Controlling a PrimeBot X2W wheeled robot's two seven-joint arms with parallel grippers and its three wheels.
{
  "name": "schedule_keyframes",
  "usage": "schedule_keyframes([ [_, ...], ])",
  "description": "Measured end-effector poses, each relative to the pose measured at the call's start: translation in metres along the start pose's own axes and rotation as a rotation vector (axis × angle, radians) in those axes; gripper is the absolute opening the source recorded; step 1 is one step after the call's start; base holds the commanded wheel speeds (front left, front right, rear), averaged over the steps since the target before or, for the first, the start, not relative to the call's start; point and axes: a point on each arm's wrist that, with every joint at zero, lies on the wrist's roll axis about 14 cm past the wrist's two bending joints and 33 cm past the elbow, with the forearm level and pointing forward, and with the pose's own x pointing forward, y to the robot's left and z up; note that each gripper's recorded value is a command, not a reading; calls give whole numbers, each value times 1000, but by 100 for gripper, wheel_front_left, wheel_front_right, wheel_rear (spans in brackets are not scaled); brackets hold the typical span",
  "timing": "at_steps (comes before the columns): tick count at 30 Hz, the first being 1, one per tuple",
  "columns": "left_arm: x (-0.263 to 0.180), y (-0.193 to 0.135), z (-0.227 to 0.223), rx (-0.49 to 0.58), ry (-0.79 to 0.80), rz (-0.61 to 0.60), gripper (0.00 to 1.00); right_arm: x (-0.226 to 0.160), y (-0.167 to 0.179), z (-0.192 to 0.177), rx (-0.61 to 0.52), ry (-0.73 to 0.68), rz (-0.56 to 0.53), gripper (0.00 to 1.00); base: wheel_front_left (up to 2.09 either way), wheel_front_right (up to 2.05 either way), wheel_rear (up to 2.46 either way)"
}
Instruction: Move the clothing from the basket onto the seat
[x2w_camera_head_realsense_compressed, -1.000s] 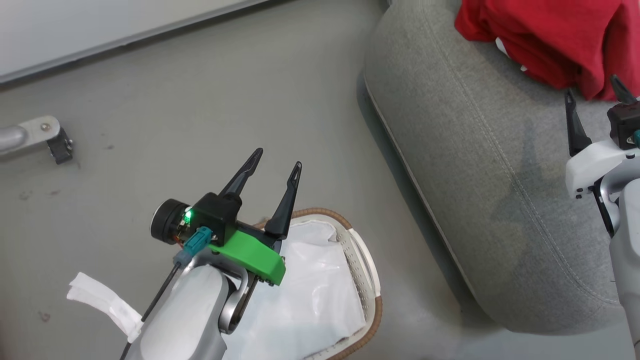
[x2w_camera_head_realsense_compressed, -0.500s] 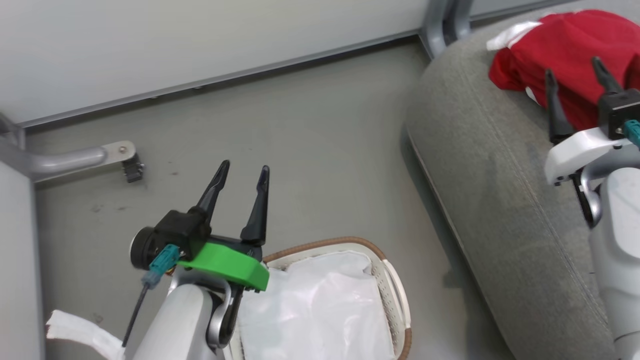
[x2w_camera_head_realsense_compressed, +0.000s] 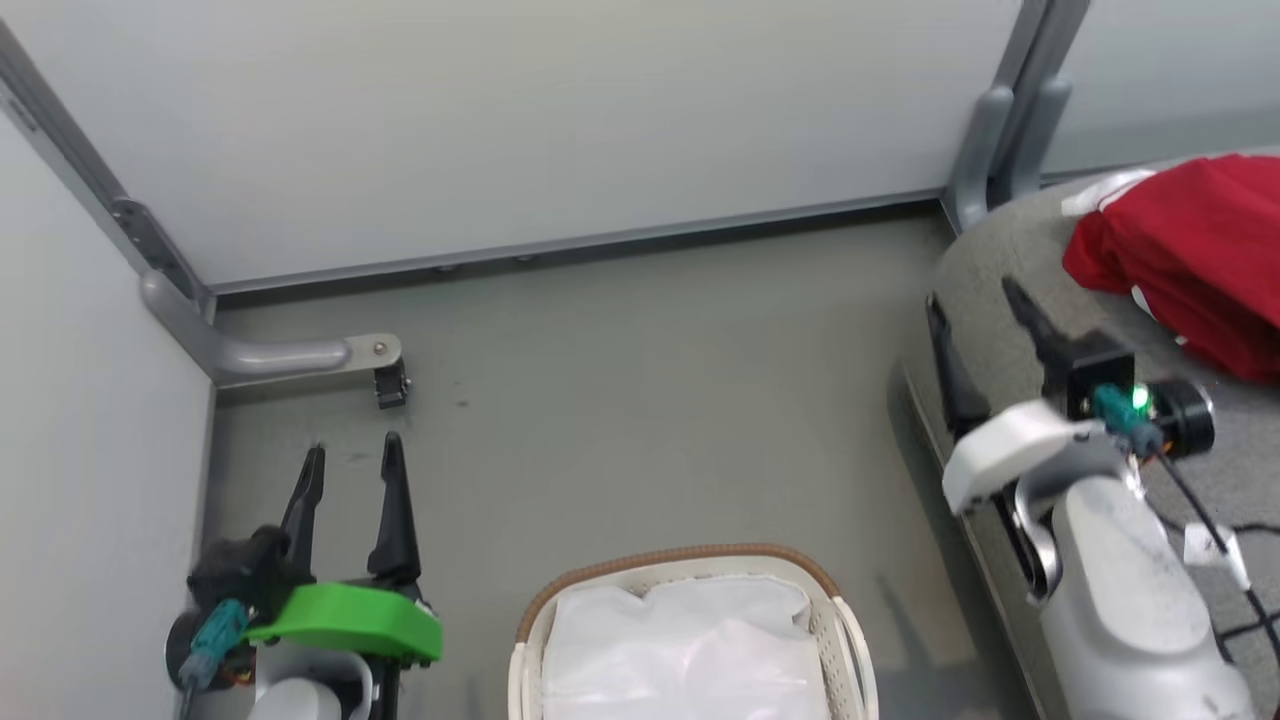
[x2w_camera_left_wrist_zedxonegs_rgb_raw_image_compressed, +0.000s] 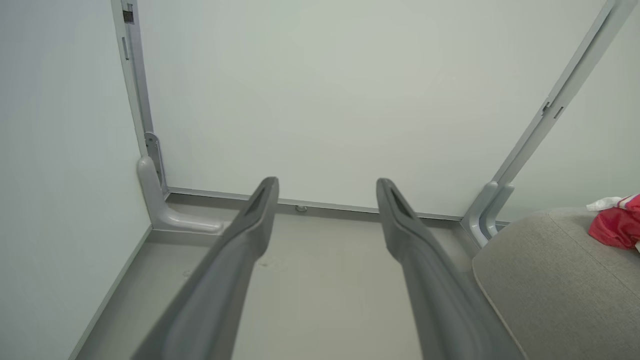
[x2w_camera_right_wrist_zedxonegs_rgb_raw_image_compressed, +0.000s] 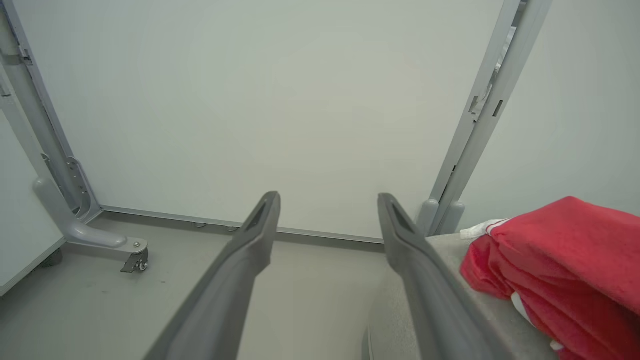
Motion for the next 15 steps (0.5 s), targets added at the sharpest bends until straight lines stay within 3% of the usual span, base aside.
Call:
schedule_keyframes([
  [6, -29, 20, 2, -8, -7, 77, 100, -30, 35, -12, 120, 22, 68, 100, 0, 0, 0],
  [15, -51, 22, -7, -20, 16, 109, 100, -70, 39, -23, 133, 48, 68, 100, 0, 0, 0],
])
